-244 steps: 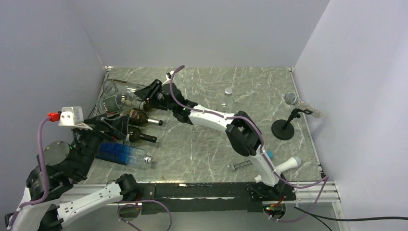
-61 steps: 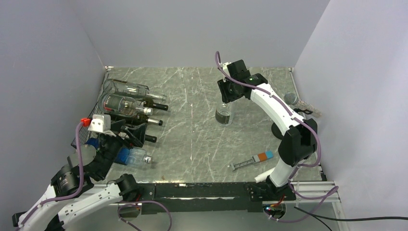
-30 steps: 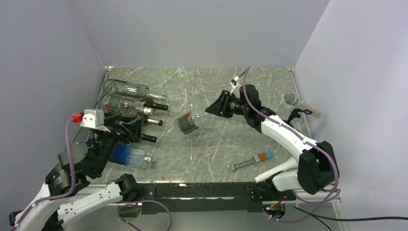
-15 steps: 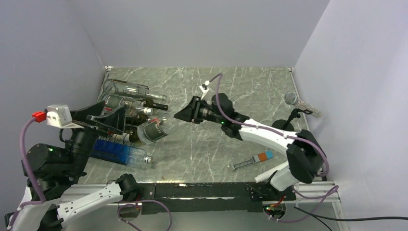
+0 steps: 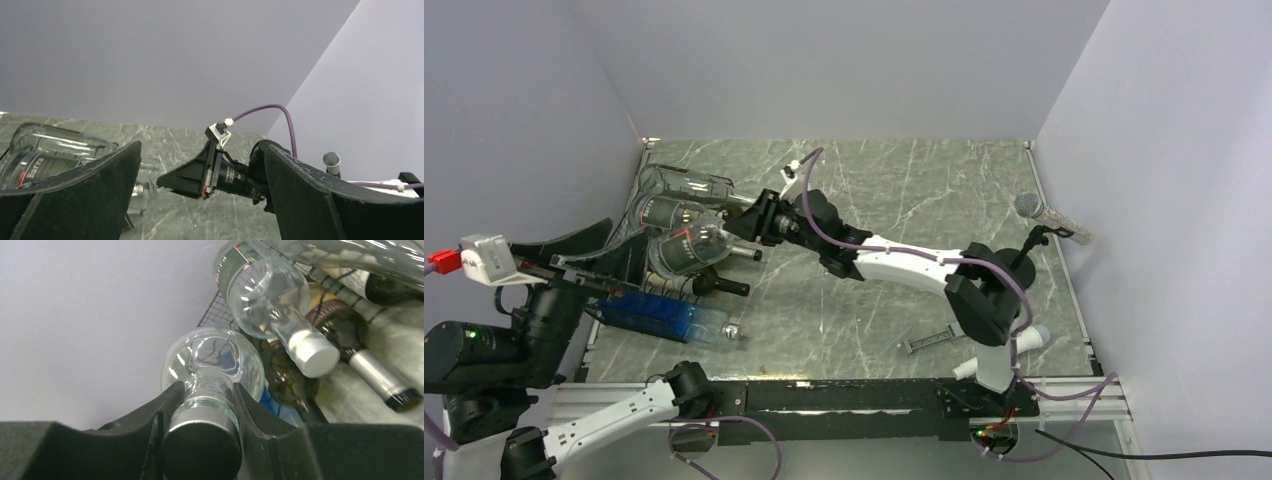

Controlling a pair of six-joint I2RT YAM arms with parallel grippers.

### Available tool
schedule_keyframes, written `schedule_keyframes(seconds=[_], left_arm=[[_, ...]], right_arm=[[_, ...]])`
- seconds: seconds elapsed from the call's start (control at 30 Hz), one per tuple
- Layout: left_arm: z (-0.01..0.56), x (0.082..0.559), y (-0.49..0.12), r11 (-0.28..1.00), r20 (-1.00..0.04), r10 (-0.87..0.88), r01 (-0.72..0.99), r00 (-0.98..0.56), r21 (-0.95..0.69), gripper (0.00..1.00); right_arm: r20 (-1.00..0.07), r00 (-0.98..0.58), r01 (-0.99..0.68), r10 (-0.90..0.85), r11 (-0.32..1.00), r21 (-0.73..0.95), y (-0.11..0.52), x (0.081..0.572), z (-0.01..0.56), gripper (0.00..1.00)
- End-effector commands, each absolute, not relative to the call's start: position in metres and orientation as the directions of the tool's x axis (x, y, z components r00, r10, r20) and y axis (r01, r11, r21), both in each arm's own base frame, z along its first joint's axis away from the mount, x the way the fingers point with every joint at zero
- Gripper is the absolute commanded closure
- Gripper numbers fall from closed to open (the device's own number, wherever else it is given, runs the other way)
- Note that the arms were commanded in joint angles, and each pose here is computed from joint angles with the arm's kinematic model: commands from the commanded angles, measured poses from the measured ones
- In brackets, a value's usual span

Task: Put the wine bottle on the wine rack

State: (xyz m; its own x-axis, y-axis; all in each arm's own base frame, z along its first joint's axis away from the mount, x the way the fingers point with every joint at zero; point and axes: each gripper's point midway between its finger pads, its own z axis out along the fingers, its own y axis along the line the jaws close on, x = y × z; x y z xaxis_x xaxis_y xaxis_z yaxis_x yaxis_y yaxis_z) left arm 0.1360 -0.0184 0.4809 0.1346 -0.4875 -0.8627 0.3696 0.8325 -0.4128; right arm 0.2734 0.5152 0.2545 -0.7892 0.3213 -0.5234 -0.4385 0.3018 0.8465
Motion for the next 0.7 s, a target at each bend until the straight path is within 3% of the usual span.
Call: schedule_keyframes(seconds=[0.0, 0.43, 0.67], left_arm=[[0.466, 0.126, 0.0, 0.811, -0.843, -0.53, 0.346, 0.095, -0.471, 0.03], [0.448, 0.121, 0.011, 0.833, -0.868, -0.495, 0.307, 0.04, -0.461, 0.03], [0.452, 0.113, 0.021, 0.817, -0.853, -0.519, 0.32, 0.049, -0.479, 0.03]], right_arm=[[-0.407, -0.672, -0.602, 0.619, -0.135, 0.787, 0.52, 0.268, 0.443, 1.0], [-0.321, -0.61, -0.606, 0.724, -0.166, 0.778, 0.584, 0.286, 0.467, 1.0], [-0.372, -0.516, -0.634, 0.772, -0.053, 0.772, 0.602, 0.287, 0.452, 1.0]])
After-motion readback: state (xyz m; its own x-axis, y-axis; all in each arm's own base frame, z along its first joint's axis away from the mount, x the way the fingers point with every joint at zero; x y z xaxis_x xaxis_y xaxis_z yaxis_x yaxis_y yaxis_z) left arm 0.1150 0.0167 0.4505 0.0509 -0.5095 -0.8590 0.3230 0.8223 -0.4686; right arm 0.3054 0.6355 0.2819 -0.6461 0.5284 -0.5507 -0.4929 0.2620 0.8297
